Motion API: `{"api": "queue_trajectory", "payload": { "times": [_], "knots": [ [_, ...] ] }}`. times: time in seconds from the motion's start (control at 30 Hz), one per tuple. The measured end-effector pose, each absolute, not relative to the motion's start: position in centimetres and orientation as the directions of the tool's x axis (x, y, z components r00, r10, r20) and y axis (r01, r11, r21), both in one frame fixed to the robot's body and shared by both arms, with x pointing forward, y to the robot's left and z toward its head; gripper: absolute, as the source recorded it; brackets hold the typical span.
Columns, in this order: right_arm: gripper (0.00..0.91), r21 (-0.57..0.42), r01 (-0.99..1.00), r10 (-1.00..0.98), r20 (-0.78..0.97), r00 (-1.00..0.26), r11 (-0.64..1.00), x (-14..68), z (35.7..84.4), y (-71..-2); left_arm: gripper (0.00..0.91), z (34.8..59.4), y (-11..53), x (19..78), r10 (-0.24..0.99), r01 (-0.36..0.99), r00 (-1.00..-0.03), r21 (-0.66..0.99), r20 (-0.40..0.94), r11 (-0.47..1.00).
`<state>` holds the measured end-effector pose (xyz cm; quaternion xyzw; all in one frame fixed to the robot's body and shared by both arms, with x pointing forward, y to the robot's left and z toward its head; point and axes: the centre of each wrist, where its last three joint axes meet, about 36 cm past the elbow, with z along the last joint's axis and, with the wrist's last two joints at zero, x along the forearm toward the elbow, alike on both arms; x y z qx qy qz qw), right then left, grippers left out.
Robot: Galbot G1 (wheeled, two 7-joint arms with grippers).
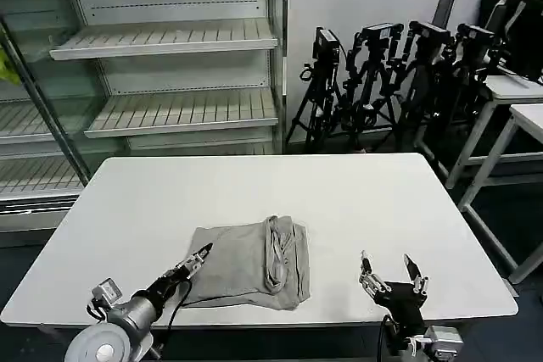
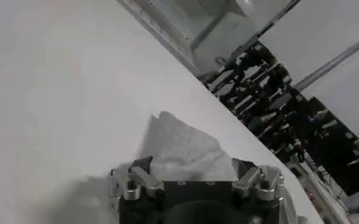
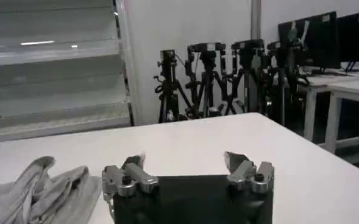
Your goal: Fold and organize the clothes.
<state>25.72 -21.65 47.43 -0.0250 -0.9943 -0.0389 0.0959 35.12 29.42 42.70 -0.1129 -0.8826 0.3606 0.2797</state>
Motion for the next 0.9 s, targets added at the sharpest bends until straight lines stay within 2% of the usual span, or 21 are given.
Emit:
{"api": "queue_trajectory", "payload": {
  "times": [0.63, 0.9],
  "knots": [
    [0.907, 0.085, 0.063, 0.046, 0.190, -0.981, 0.994, 25.55, 47.62, -21.33, 0.020, 42.05, 28.90, 35.25, 0.410, -0.040, -0.811, -0.739, 0.417, 0.673],
    [0.907, 0.086, 0.066, 0.049, 0.185, -0.982, 0.994, 25.58, 47.76, -21.36, 0.020, 42.87, 28.99, 34.90, 0.407, -0.055, -0.827, -0.777, 0.388, 0.628]
  ]
}}
